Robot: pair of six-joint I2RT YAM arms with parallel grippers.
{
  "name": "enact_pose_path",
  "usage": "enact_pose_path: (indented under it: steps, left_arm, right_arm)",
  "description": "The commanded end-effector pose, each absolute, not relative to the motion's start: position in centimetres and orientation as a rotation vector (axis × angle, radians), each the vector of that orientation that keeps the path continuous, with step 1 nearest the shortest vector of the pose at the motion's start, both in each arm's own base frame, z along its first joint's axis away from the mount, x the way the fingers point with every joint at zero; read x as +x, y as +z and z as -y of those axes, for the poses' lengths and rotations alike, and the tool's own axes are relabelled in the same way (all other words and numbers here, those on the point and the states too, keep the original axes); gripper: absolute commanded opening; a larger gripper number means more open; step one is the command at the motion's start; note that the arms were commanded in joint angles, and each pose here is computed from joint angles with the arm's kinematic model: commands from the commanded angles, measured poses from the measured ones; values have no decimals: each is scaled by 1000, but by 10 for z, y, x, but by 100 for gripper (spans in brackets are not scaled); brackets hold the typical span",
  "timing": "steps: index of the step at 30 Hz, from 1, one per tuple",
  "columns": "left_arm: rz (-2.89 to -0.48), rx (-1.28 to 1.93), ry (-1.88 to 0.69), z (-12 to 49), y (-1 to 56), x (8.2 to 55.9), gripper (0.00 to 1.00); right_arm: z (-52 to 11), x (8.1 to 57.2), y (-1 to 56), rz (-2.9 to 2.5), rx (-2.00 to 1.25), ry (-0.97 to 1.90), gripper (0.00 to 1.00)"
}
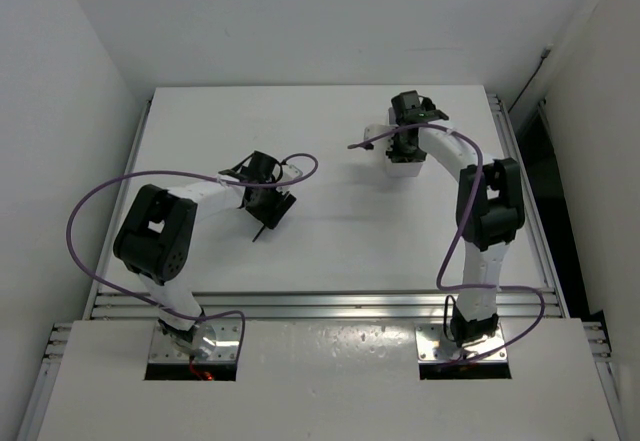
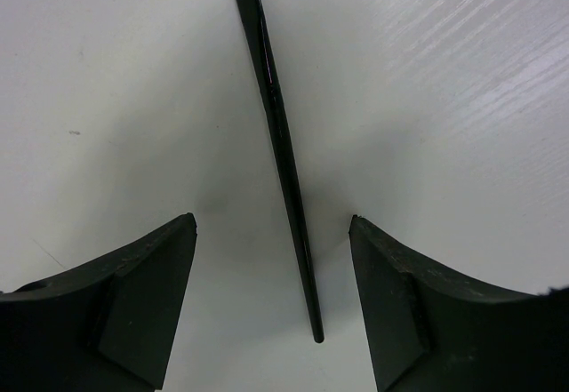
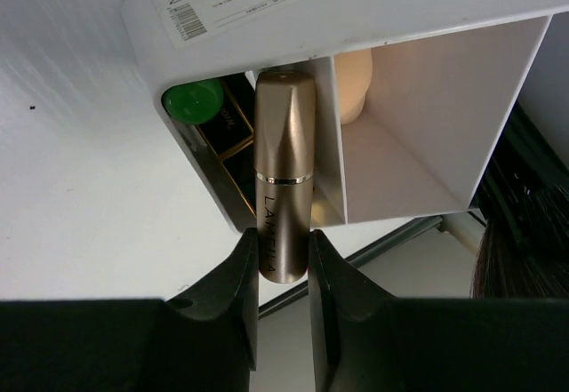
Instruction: Organize the makeup
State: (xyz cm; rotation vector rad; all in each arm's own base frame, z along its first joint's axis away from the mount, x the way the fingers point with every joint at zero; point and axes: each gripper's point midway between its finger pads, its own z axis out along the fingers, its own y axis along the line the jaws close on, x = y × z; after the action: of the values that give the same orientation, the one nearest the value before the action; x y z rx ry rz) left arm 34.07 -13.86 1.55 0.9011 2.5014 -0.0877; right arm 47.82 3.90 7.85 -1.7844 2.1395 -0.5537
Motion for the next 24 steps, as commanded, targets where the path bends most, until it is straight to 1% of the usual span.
enact_pose_path:
  steps: [1, 2, 3, 4, 6, 11, 17, 19, 20, 21, 22, 24]
  left_arm:
    - [-2477, 873, -93, 139, 24, 343, 75]
    - [-2477, 873, -93, 139, 24, 343, 75]
    - [-2477, 873, -93, 139, 24, 343, 75]
    - [-2477, 873, -93, 139, 24, 343, 75]
    - [-2477, 873, -93, 139, 24, 343, 75]
    - [-2477, 873, -93, 139, 24, 343, 76]
    - [-2486, 876, -93, 138, 21, 340, 76]
    - [-2484, 883, -123, 142, 21, 338, 76]
    - [-2478, 898, -132, 143, 21, 338, 74]
    - [-2477, 901, -144, 144, 21, 337, 70]
    - [-2467, 903, -164, 148, 24, 339, 68]
    - [-2463, 919, -177, 151, 22, 340, 64]
  right_arm:
    - [-45, 493, 92, -2101, -1726, -603, 14]
    - [-46, 491, 90, -2098, -1732, -597, 18]
    - [-47, 490, 88, -2102, -1735, -596, 27]
    - [-47, 493, 92, -2091, -1717, -603, 31]
    - [-50, 490, 90, -2089, -1729, -600, 36]
    - [-49, 486, 87, -2103, -1733, -594, 40]
    - [-54, 485, 96, -2092, -1709, -599, 41]
    - [-49, 487, 104, -2107, -1653, -605, 41]
    - [-50, 487, 110, -2120, -1603, -602, 41]
    - [-49, 488, 116, -2135, -1541, -586, 43]
    - [-51, 489, 128, -2122, -1502, -580, 45]
    - [-51, 488, 134, -2140, -1433, -563, 47]
